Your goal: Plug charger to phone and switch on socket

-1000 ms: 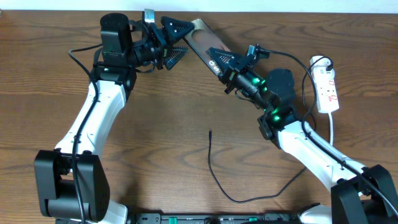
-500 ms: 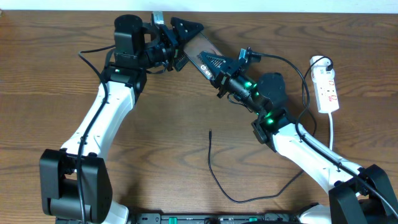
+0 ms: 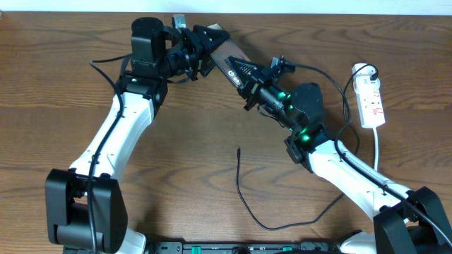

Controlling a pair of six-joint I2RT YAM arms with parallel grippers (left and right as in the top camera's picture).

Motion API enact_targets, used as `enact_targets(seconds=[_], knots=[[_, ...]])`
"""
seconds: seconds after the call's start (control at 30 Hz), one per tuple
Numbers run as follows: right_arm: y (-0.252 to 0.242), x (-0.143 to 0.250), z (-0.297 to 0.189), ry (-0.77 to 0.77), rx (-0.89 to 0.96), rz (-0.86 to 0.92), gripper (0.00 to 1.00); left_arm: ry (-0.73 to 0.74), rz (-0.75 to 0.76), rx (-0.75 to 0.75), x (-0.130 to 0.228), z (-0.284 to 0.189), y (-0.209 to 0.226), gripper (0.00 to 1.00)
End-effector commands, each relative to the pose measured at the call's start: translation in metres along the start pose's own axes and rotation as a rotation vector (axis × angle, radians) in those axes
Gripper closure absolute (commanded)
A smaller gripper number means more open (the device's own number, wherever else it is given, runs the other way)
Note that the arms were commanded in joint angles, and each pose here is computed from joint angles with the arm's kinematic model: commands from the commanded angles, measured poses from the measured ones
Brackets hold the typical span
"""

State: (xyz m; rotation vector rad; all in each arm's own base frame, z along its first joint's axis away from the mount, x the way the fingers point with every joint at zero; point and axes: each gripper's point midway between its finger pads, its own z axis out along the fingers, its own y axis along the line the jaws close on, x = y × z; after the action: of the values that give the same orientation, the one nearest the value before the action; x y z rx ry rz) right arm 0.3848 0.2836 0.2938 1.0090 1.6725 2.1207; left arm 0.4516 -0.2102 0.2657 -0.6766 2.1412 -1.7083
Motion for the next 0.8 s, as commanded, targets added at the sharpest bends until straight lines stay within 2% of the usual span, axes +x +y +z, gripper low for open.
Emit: enact_targets(seconds=[0.0,0.1,0.23,0.3,0.33,0.37,0.4,0.43,0.47,0.53,0.57,0.77], knots=[[0.0030,0.0140,0.0027,0.026,-0.006,-0.024,0.99,-0.010,0.044,0.019,0.0054,-0.0004,-0.0127,0.67],[0.0019,0.0167,0.0034,0.030,-0.005,-0.023,0.99,-0.002,0.047,0.019,0.0095,0.0022,-0.0132,0.69],[0.0018,0.0168,0.0034,0.030,-0.004,-0.027,0.99,-0.002,0.046,0.018,0.0095,0.0023,-0.0130,0.80],[0.0007,0.0164,0.0034,0.029,0.000,-0.025,0.99,-0.001,0.047,0.018,0.0096,0.0022,-0.0132,0.80],[-0.0010,0.0156,0.0034,0.026,0.007,-0.023,0.99,-0.001,0.047,0.019,0.0096,0.0022,-0.0132,0.77],[-0.0020,0.0149,0.0034,0.024,0.012,-0.024,0.99,-0.001,0.047,0.019,0.0096,0.0022,-0.0132,0.67],[-0.0033,0.0143,0.0034,0.021,0.017,-0.034,0.99,-0.001,0.047,0.019,0.0096,0.0022,-0.0132,0.53],[-0.0046,0.0138,0.0034,0.019,0.022,-0.033,0.99,-0.001,0.047,0.018,0.0096,0.0023,-0.0131,0.32],[-0.0044,0.0133,0.0034,0.016,0.021,-0.033,0.99,-0.001,0.047,0.019,0.0097,0.0022,-0.0132,0.23],[-0.0052,0.0128,0.0033,0.014,0.024,-0.032,0.99,-0.001,0.047,0.019,0.0097,0.0022,-0.0133,0.12],[-0.0049,0.0123,0.0034,0.012,0.022,-0.036,0.99,0.000,0.047,0.019,0.0099,0.0022,-0.0132,0.08],[-0.0045,0.0114,0.0033,0.007,0.020,-0.044,0.99,0.001,0.047,0.020,0.0099,0.0021,-0.0134,0.08]])
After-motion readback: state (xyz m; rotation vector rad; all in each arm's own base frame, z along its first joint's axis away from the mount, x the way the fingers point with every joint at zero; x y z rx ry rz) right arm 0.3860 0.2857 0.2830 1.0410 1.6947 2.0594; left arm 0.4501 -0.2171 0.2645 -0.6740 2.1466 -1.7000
